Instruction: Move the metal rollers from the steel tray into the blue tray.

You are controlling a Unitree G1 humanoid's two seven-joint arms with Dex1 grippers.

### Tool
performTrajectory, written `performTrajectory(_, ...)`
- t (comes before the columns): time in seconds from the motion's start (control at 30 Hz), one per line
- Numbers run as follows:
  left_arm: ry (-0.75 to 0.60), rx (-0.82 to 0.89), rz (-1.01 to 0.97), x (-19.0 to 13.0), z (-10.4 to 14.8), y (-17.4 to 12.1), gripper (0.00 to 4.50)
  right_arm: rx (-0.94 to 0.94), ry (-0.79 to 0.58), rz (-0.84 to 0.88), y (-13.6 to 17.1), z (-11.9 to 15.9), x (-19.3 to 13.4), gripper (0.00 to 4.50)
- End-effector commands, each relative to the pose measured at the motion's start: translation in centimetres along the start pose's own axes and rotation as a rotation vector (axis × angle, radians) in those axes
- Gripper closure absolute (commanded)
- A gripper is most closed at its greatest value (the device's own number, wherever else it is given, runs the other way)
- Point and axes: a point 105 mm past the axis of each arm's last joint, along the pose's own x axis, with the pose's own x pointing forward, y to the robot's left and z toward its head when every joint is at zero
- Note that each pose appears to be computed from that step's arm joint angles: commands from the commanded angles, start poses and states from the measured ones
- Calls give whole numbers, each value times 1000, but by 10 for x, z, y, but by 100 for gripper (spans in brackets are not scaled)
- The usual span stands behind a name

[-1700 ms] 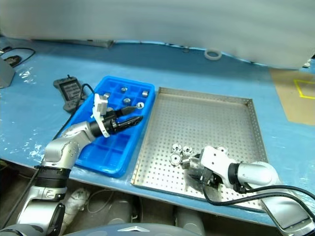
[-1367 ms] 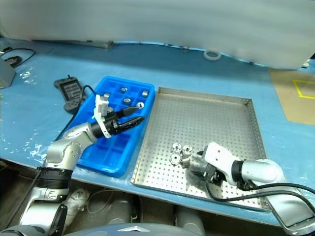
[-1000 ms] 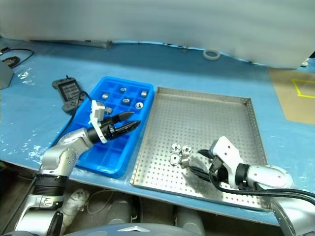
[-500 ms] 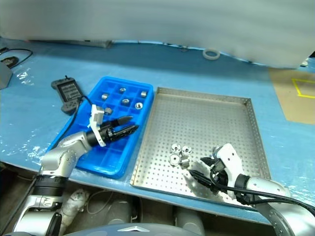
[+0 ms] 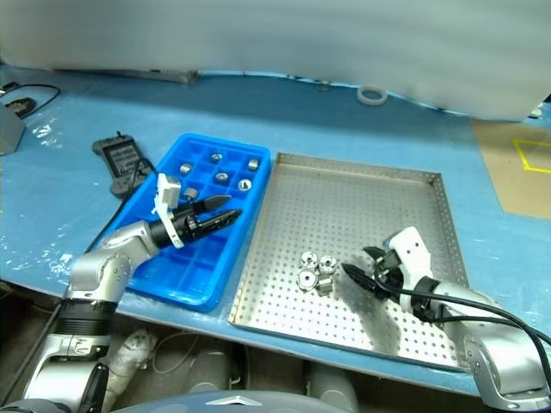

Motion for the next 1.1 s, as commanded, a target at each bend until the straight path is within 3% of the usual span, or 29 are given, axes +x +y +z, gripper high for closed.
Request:
performTrajectory(0.03,-29,33,-18,-3,15,-5,47,-30,-16,-53,-12,4,-8,125)
performTrajectory(0.3,-29,43,-40,-1,23,-8,47,-76,9,-130,-51,3,-31,125)
performTrajectory(0.53,20,-19,-306,13,19,-44,47,-171,39,187,8,6,-26,125)
performTrajectory(0.67,129,-31,-457,20,3,-61,47,-281,49,259,19,12,-19,125)
performTrajectory(0.77,189,-57,-505,26,-8,-55,47,-312,31,248,13,22,-14,125)
performTrajectory(0.87,317,-1,-448,54,-28,-39,47,-327,17,204,2,30,-10,125)
performTrajectory(0.97,365,62,-458,78,-33,-34,47,-328,6,182,-1,34,-8,125)
performTrajectory(1.1,388,137,-568,116,-53,-68,47,-315,0,154,0,33,-9,125)
